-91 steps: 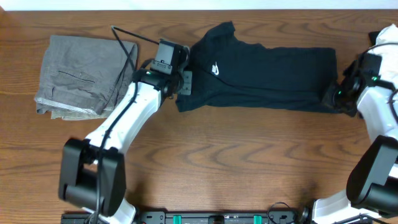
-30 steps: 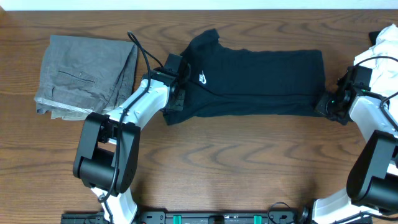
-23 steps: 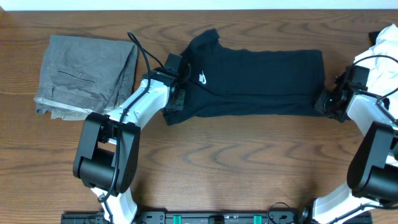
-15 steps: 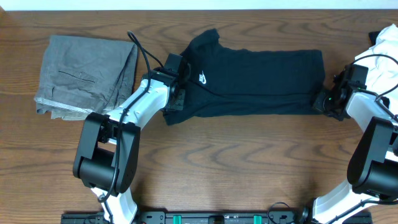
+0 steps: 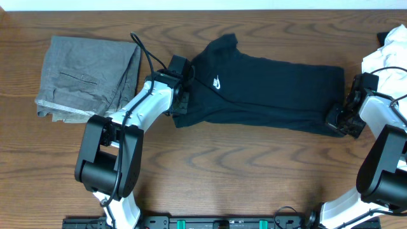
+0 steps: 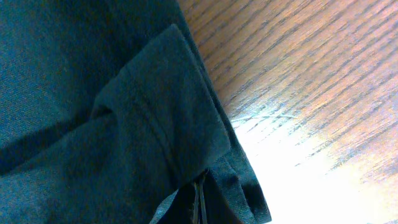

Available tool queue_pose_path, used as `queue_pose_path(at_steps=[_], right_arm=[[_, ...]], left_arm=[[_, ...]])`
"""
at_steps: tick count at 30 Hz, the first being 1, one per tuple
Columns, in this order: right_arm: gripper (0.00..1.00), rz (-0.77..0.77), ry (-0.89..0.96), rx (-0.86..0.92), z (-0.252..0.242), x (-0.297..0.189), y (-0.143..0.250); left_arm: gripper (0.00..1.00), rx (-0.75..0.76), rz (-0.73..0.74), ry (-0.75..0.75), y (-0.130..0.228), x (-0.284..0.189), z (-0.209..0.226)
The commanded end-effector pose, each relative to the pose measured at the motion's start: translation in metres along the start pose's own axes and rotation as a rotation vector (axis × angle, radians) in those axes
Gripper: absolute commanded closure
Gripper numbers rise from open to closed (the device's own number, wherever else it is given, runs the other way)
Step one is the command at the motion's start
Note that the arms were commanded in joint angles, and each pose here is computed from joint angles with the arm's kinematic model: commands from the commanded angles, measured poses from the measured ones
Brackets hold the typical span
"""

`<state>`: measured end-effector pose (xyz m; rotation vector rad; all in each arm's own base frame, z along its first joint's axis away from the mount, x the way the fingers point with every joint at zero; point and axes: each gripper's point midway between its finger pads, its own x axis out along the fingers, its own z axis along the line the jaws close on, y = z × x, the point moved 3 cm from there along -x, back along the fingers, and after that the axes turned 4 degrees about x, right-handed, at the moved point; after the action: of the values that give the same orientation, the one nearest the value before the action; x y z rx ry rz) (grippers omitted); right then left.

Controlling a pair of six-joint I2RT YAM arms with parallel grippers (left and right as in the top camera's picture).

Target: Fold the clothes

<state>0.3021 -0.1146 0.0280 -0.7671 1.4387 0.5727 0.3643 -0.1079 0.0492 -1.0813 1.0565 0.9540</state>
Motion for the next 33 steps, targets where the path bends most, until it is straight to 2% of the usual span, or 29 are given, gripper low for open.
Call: queue_pose_path(at_steps=[1, 11, 15, 18, 25, 33], right_arm=[[0.99, -0.016, 0.006, 0.018, -0.003, -0.004, 0.000], [0.99, -0.073, -0.151, 0.017, 0.022, -0.006, -0.016], [0.99, -0.039, -0.218, 0.021, 0.032, -0.011, -0.013], [0.99, -0.017, -0.174, 0.035, 0.026, -0.015, -0.011], [0.99, -0.016, 0.138, 0.096, -0.021, -0.016, -0.002], [0.99, 0.007, 0.130, 0.102, -0.020, -0.016, 0.003]], left_arm=[[0.85, -0.007, -0.007, -0.014, 0.001, -0.005, 0.005], [0.85, -0.007, -0.009, -0.014, 0.000, -0.005, 0.005], [0.85, -0.007, -0.008, -0.014, 0.000, -0.005, 0.005], [0.85, -0.007, -0.008, -0.014, 0.000, -0.005, 0.005], [0.85, -0.007, -0.008, -0.014, 0.000, -0.005, 0.004], [0.85, -0.008, -0.012, -0.014, 0.000, -0.005, 0.004]])
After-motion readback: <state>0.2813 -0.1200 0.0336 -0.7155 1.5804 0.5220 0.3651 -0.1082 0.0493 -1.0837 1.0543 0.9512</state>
